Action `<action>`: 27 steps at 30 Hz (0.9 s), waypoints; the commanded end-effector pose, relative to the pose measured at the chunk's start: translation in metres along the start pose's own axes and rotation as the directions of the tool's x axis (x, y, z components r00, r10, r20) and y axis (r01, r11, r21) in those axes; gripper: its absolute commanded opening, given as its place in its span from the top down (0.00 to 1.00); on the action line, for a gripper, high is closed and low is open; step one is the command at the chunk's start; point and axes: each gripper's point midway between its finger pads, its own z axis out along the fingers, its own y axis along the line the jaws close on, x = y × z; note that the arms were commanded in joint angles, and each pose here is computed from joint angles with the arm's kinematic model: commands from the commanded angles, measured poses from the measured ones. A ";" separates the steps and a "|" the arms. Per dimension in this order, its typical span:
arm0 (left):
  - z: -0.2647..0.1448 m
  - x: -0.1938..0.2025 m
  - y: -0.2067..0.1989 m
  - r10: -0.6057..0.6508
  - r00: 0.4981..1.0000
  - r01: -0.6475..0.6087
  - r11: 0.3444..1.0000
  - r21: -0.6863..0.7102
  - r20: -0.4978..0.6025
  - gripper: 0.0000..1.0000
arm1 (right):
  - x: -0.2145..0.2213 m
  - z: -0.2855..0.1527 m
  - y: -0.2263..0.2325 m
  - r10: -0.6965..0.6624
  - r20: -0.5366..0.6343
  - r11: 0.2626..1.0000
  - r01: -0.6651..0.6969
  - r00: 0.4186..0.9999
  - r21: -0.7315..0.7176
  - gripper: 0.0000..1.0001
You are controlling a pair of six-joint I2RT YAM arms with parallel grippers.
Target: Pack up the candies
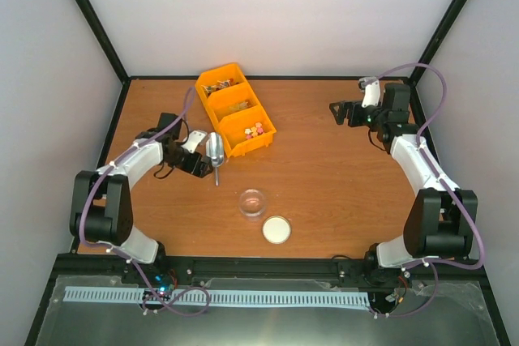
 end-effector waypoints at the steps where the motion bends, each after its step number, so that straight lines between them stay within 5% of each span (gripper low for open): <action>1: 0.003 -0.032 0.012 -0.036 0.996 0.041 0.998 -0.056 0.084 0.09 | -0.003 0.001 0.003 0.001 0.020 1.000 -0.001 1.000 0.000 0.00; 10: 0.031 -0.041 0.029 -0.078 0.995 0.083 0.993 -0.079 0.065 0.26 | -0.004 0.000 -0.004 -0.013 0.011 0.999 0.013 1.000 0.045 0.00; 27: 0.049 -0.050 0.035 -0.056 0.996 0.061 0.996 -0.069 0.072 0.77 | -0.002 0.003 -0.002 -0.030 -0.024 0.999 0.030 0.999 0.025 0.00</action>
